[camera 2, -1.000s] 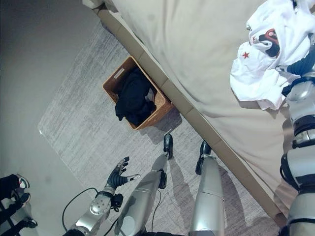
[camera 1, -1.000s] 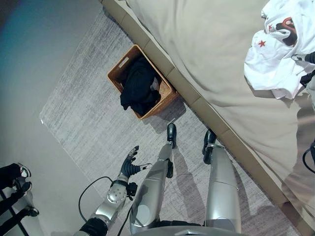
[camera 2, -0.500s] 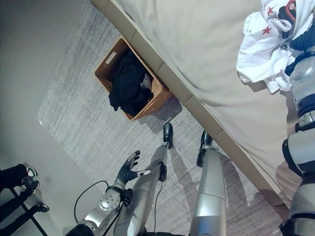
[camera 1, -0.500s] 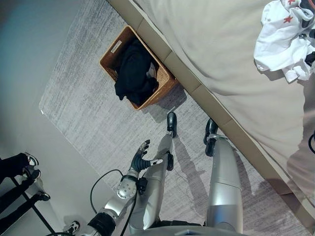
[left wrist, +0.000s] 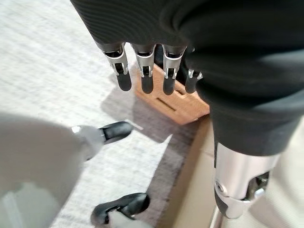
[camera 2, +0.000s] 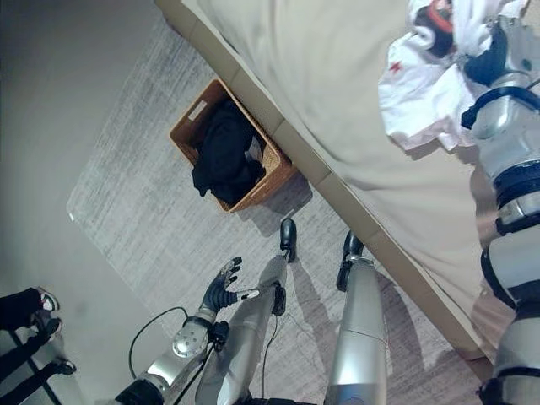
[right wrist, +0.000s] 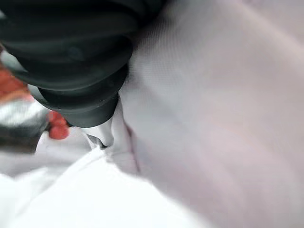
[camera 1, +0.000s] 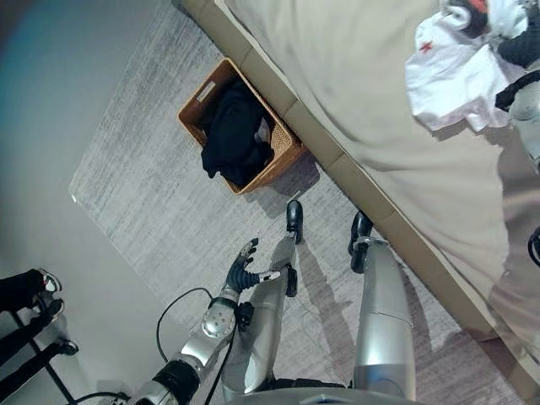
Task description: Pick up clothes into the bucket
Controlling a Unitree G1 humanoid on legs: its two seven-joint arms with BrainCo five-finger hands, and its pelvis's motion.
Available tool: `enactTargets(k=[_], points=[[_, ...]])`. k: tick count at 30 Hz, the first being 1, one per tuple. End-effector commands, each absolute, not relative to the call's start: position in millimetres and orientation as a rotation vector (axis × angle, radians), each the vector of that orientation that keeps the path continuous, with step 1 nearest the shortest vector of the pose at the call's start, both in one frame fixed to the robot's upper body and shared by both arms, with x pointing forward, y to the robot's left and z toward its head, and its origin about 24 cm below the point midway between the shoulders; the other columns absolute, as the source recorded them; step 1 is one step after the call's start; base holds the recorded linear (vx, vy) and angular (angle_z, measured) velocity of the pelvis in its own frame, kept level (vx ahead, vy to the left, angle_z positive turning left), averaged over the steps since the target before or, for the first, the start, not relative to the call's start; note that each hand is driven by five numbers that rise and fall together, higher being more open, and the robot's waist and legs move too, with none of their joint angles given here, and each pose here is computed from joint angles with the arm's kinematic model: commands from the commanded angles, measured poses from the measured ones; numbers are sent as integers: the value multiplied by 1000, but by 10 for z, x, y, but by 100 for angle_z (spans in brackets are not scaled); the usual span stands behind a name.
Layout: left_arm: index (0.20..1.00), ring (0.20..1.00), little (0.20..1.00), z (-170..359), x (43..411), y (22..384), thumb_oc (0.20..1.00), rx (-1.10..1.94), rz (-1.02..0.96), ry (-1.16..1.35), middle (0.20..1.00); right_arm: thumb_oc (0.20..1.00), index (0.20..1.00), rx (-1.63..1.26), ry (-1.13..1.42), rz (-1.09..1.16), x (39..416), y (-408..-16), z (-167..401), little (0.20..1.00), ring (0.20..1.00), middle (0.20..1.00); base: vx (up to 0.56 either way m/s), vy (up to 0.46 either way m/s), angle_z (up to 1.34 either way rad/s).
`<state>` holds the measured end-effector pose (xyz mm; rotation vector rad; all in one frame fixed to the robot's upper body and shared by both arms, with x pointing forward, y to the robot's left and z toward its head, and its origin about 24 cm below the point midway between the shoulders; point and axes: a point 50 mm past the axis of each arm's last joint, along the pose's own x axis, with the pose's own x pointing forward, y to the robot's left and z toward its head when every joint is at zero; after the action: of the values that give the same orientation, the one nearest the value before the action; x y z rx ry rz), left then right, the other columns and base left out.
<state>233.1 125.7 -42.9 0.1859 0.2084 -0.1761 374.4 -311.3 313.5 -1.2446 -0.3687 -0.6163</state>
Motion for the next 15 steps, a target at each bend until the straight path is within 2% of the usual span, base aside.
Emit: enactTargets(k=[1, 8, 15], points=[[1000, 1000, 1000, -368, 2410, 1494, 1000, 242, -124, 169, 1000, 200, 200, -1269, -558, -572, 3686, -2903, 3451, 200, 200, 200, -8, 11, 5], [1000, 1000, 1000, -130, 2493, 1677, 1000, 301, -124, 62, 1000, 200, 200, -1230, -649, -522, 3617, -2795, 3501, 200, 200, 200, 17, 47, -1], [1000, 1000, 1000, 499, 2686, 1975, 1000, 267, -62, -171, 1000, 200, 200, -1198, -670, -396, 3633, -2608, 3318, 200, 200, 200, 98, 53, -31]])
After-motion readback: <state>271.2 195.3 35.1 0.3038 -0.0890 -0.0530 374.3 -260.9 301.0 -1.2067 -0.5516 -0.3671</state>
